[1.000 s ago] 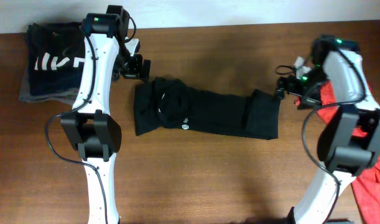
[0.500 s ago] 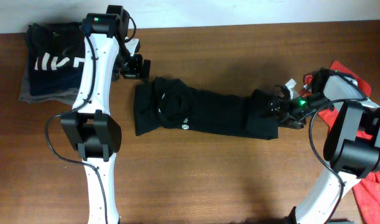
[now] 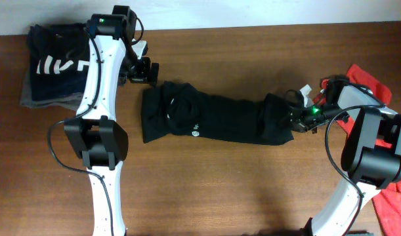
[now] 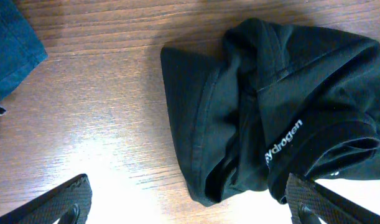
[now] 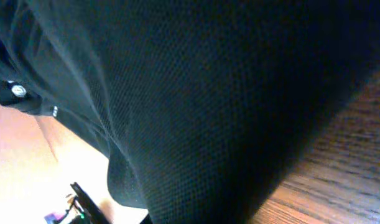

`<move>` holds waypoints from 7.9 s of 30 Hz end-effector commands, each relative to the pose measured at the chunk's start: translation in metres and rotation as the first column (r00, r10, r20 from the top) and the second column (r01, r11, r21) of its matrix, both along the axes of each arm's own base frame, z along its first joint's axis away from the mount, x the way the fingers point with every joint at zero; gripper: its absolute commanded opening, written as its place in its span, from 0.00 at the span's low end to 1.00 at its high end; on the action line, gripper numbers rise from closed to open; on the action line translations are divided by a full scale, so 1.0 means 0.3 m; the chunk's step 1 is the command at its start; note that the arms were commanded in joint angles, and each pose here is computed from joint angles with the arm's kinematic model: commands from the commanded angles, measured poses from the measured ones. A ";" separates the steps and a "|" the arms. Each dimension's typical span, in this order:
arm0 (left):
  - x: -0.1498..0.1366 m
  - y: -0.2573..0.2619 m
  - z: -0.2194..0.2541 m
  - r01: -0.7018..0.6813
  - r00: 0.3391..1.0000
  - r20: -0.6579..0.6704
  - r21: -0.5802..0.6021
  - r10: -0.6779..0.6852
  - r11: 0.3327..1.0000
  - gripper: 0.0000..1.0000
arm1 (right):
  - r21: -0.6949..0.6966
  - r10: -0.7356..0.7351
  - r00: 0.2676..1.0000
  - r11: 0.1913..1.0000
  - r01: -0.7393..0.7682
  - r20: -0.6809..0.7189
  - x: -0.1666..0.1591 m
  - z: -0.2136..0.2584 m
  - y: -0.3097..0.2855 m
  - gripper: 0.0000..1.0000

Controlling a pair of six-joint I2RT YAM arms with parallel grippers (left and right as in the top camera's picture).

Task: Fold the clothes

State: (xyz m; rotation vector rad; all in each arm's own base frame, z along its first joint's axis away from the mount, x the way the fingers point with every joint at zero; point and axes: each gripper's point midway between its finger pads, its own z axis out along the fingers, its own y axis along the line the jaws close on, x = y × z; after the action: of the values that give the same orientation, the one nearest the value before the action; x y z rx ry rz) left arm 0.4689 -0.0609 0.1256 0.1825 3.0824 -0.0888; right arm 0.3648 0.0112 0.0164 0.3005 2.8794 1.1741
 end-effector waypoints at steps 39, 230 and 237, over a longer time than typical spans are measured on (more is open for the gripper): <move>0.005 -0.002 0.043 0.021 0.999 0.035 0.001 -0.021 1.000 0.99 | -0.893 0.099 0.990 0.431 -0.131 -0.097 0.097 0.199 0.030 0.04; -0.191 -0.390 -0.396 0.095 0.966 -0.142 -0.583 -0.217 0.807 0.93 | -0.282 0.186 0.898 0.957 -0.073 0.399 0.292 0.462 0.192 0.99; -0.172 -0.418 -0.410 0.050 0.974 -0.156 -0.551 -0.162 0.833 0.23 | -0.281 0.186 0.901 0.957 -0.075 0.392 0.287 0.460 0.192 0.99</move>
State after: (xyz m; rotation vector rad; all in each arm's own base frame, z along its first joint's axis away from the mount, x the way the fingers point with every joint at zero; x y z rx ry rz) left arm 0.4178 -0.1904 0.0139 0.4104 3.0118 -1.1019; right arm 0.4510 0.0713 0.1525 -0.1288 2.6529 0.7579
